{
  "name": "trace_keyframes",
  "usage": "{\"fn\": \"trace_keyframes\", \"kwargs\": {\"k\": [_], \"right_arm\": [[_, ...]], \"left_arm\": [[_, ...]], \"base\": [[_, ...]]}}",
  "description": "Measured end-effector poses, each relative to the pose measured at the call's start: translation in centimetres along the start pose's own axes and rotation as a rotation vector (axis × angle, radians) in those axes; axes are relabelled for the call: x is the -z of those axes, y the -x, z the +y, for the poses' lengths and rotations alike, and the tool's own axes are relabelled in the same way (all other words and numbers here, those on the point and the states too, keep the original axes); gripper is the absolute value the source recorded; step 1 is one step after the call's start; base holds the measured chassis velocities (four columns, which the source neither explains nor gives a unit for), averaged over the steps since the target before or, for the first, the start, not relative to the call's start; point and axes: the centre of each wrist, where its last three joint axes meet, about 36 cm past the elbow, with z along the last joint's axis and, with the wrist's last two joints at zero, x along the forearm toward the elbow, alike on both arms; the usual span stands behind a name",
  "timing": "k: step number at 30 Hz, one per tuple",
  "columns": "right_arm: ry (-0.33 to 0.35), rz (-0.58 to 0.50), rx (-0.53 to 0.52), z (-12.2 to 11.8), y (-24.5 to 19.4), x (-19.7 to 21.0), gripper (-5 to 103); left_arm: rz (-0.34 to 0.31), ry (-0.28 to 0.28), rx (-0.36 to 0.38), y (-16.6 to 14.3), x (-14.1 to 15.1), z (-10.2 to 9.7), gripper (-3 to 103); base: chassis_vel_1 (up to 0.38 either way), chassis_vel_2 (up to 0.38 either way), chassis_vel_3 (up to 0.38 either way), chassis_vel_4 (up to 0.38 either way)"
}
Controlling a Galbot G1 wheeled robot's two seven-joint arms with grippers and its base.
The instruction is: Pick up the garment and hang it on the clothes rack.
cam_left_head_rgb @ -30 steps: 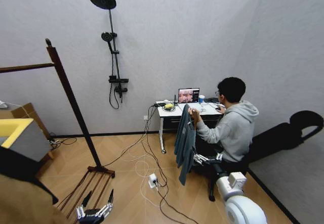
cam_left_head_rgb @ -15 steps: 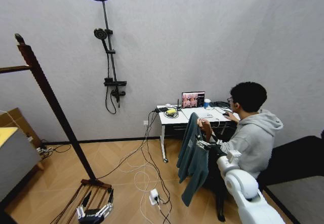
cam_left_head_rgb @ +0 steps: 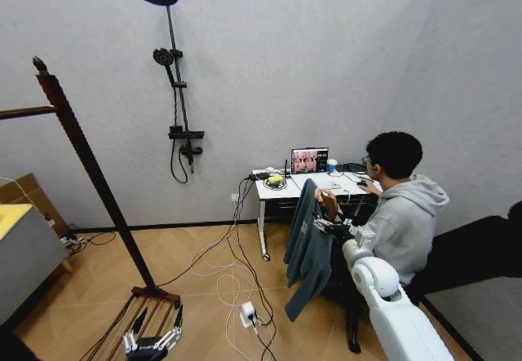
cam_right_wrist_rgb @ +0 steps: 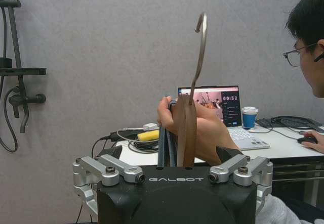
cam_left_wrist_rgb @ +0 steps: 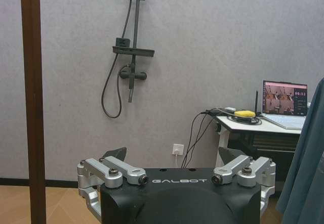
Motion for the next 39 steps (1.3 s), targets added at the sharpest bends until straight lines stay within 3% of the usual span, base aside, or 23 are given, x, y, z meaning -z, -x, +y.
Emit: {"fn": "trace_keyframes", "kwargs": {"k": [3,8,10,12,14,16,18,22,28,39], "right_arm": [[-0.005,-0.001,0.004,-0.6,0.4,-0.1,102],[-0.039,-0.028,0.032,-1.9,1.5,0.4,82],[-0.044,-0.032,0.037,-2.0,1.7,0.5,82],[-0.052,-0.035,0.043,-2.0,1.9,0.8,65],[-0.053,-0.036,0.044,-2.0,2.0,0.9,65],[-0.055,-0.032,0.045,-2.1,2.1,0.8,49],[-0.057,-0.031,0.044,-2.1,2.2,0.8,49],[-0.059,-0.030,0.044,-2.2,2.1,0.8,38],[-0.065,-0.036,0.044,-2.1,1.9,1.0,9],[-0.069,-0.053,0.063,-1.5,0.8,1.5,9]], "left_arm": [[0.000,0.000,0.000,0.0,0.0,0.0,100],[0.000,0.000,0.000,0.0,0.0,0.0,100],[0.000,0.000,0.000,0.0,0.0,0.0,100],[0.000,0.000,0.000,0.0,0.0,0.0,100],[0.000,0.000,0.000,0.0,0.0,0.0,100],[0.000,0.000,0.000,0.0,0.0,0.0,100],[0.000,0.000,0.000,0.0,0.0,0.0,100],[0.000,0.000,0.000,0.0,0.0,0.0,100],[0.000,0.000,0.000,0.0,0.0,0.0,100],[0.000,0.000,0.000,0.0,0.0,0.0,100]], "base": [[0.000,0.000,0.000,0.000],[0.000,0.000,0.000,0.000],[0.000,0.000,0.000,0.000],[0.000,0.000,0.000,0.000],[0.000,0.000,0.000,0.000],[0.000,0.000,0.000,0.000],[0.000,0.000,0.000,0.000],[0.000,0.000,0.000,0.000],[0.000,0.000,0.000,0.000],[0.000,0.000,0.000,0.000]]}}
